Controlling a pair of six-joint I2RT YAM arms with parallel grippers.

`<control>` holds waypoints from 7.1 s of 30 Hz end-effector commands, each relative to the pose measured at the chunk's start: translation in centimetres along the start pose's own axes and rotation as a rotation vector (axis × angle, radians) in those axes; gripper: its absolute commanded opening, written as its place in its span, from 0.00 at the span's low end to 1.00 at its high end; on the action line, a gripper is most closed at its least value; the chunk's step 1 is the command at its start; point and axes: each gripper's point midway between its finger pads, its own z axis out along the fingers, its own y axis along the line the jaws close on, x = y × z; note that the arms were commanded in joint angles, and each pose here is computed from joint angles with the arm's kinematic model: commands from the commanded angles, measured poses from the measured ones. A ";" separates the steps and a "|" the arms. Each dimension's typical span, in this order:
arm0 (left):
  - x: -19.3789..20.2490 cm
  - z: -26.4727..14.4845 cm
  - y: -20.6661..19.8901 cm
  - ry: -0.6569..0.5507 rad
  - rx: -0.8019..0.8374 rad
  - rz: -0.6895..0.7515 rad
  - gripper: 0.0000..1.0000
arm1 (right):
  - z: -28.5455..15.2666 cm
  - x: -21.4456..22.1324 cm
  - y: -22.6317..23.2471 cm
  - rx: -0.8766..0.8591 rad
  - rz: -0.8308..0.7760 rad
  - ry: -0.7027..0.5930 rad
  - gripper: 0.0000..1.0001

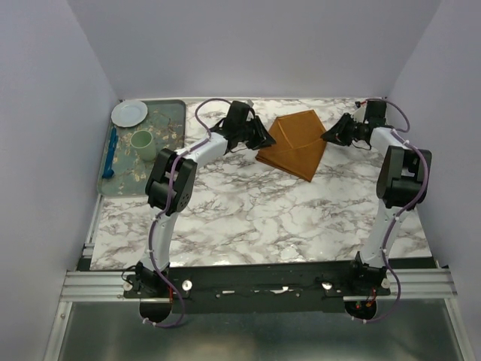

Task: Fold the napkin, place the utensils inside, and roll it up
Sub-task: Fold the napkin, then roll the napkin with the utensil

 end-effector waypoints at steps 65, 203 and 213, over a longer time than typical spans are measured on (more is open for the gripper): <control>6.1 -20.8 6.7 -0.165 -0.178 -0.112 0.60 | 1.6 17.7 8.4 0.403 -1.536 0.341 0.66; 4.8 2.7 2.2 -0.002 0.195 -0.563 0.00 | 4.1 14.7 5.1 0.472 -1.524 0.129 0.56; 4.7 2.4 2.4 -0.002 0.197 -0.567 0.00 | 5.1 13.9 5.6 0.478 -1.532 0.073 0.59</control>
